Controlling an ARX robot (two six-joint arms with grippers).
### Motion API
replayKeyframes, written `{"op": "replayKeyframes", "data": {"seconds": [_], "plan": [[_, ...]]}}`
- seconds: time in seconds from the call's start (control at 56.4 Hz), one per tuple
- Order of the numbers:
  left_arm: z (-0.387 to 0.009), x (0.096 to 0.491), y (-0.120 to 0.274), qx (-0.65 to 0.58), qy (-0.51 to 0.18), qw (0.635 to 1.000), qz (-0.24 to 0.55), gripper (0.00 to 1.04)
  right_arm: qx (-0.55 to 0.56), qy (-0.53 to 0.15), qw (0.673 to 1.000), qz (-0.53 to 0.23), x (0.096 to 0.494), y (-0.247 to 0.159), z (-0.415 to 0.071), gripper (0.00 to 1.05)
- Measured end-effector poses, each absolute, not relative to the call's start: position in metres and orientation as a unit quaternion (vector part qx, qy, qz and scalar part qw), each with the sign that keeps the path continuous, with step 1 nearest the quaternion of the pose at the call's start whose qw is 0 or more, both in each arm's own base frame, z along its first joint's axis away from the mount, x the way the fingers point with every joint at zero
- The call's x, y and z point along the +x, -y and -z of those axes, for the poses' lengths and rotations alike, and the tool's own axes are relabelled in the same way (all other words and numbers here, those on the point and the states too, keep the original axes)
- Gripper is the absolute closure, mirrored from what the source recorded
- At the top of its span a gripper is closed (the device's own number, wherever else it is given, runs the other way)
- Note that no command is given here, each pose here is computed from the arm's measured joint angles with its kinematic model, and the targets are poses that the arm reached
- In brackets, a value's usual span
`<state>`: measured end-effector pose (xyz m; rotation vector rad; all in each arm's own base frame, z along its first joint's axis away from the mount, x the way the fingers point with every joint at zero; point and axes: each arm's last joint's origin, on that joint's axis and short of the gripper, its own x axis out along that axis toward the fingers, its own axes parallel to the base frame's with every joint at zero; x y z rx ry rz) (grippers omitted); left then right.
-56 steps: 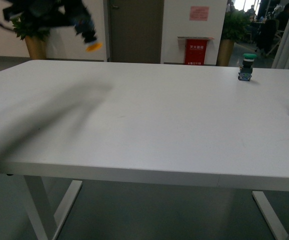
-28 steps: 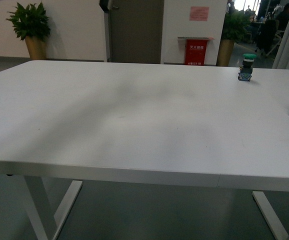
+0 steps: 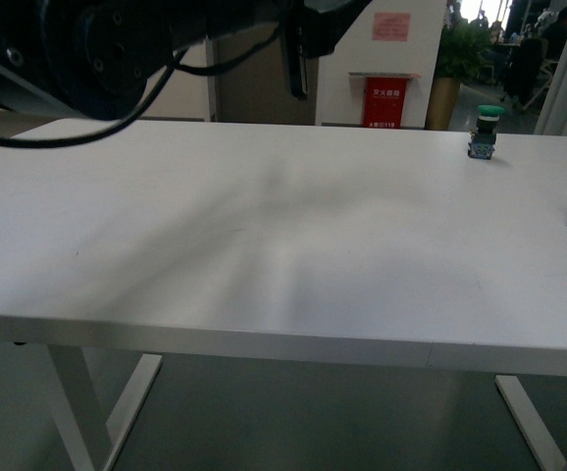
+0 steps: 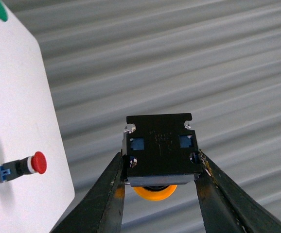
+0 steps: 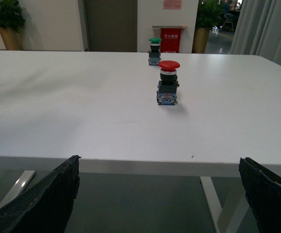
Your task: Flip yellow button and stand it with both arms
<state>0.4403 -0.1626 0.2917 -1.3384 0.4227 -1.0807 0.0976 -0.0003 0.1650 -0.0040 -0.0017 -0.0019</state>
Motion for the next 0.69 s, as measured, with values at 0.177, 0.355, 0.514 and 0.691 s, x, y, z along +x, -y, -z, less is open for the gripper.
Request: {"op": "replayKeyframes", "data": {"seconds": [0.177,0.355,0.514,0.691], "plan": [[-0.28,0.446,0.171,-0.59,-0.201,0.625,0.47,0.69,-0.031,-0.059,0.998,-0.021,0.107,-0.006,-0.178,0.07],[-0.285,0.446,0.175,-0.586,-0.198,0.627,0.474,0.69,0.009,-0.038,0.994,-0.099,0.138,-0.012,-0.249,0.07],[-0.29,0.447,0.178,-0.581,-0.195,0.63,0.477,0.69,0.15,-0.012,0.98,-0.13,0.181,0.014,-0.34,0.07],[-0.298,0.453,0.18,-0.572,-0.192,0.637,0.479,0.69,0.38,-0.062,0.907,-0.172,0.234,0.043,-0.381,0.07]]}}
